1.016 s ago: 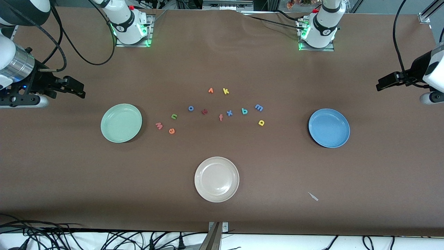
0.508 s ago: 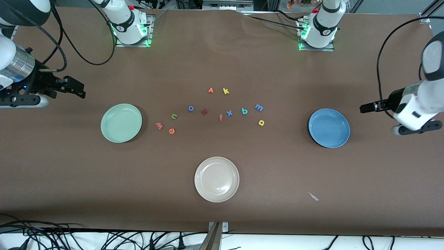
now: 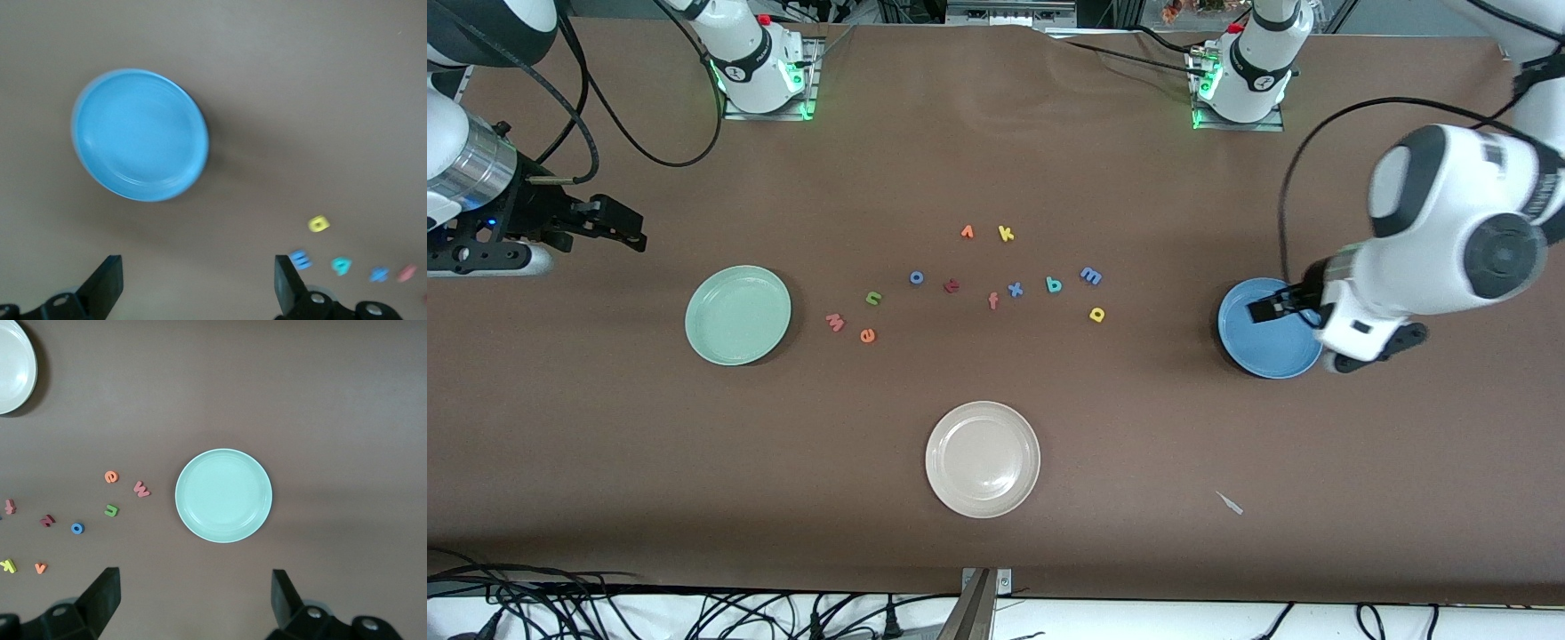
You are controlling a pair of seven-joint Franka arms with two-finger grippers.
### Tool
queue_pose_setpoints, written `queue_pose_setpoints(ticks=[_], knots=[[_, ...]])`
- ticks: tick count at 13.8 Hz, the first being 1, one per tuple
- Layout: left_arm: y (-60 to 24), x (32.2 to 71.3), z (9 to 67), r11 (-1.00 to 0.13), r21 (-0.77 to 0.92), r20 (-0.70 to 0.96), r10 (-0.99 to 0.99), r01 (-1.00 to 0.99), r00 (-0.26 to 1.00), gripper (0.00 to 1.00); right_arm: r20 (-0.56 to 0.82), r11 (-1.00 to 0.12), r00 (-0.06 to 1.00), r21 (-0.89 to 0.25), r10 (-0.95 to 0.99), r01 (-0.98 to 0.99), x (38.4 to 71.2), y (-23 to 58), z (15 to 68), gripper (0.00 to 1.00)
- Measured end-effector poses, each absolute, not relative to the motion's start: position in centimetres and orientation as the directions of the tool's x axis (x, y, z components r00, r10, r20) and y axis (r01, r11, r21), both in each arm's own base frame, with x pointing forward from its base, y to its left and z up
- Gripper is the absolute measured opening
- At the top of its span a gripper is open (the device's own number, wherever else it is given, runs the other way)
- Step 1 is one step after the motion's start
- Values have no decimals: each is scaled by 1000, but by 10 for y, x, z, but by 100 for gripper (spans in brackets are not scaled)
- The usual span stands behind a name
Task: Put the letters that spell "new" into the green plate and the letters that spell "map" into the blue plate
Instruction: 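Reach the left gripper past the blue plate toward the blue E, then grasp the blue E with the left gripper while the right grasps the w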
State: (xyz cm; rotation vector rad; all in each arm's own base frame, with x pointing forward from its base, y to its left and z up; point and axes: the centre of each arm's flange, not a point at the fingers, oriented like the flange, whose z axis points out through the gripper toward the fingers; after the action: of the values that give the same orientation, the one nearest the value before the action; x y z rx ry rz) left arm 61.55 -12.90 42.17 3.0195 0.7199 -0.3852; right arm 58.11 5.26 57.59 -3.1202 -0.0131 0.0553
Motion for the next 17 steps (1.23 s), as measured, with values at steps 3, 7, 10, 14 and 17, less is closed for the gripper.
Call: queue_pose_setpoints(ticks=[3, 7, 10, 14, 17], knots=[[-192, 596, 389, -824, -33, -208, 560, 566, 802, 100, -38, -1000, 999, -21, 9, 8, 581, 53, 575, 100], [-241, 558, 330, -737, -11, -187, 666, 676, 722, 100, -47, -1000, 999, -21, 15, 14, 581, 57, 571, 100], [-268, 521, 286, -693, 6, -144, 713, 721, 687, 100, -56, -999, 998, -22, 34, 32, 583, 68, 565, 100], [-302, 478, 244, -640, -13, -43, 768, 769, 639, 100, -83, -998, 995, -25, 57, 55, 592, 85, 539, 100], [-323, 462, 211, -612, -20, -4, 791, 791, 612, 100, -88, -999, 995, -26, 41, 39, 605, 106, 511, 100]])
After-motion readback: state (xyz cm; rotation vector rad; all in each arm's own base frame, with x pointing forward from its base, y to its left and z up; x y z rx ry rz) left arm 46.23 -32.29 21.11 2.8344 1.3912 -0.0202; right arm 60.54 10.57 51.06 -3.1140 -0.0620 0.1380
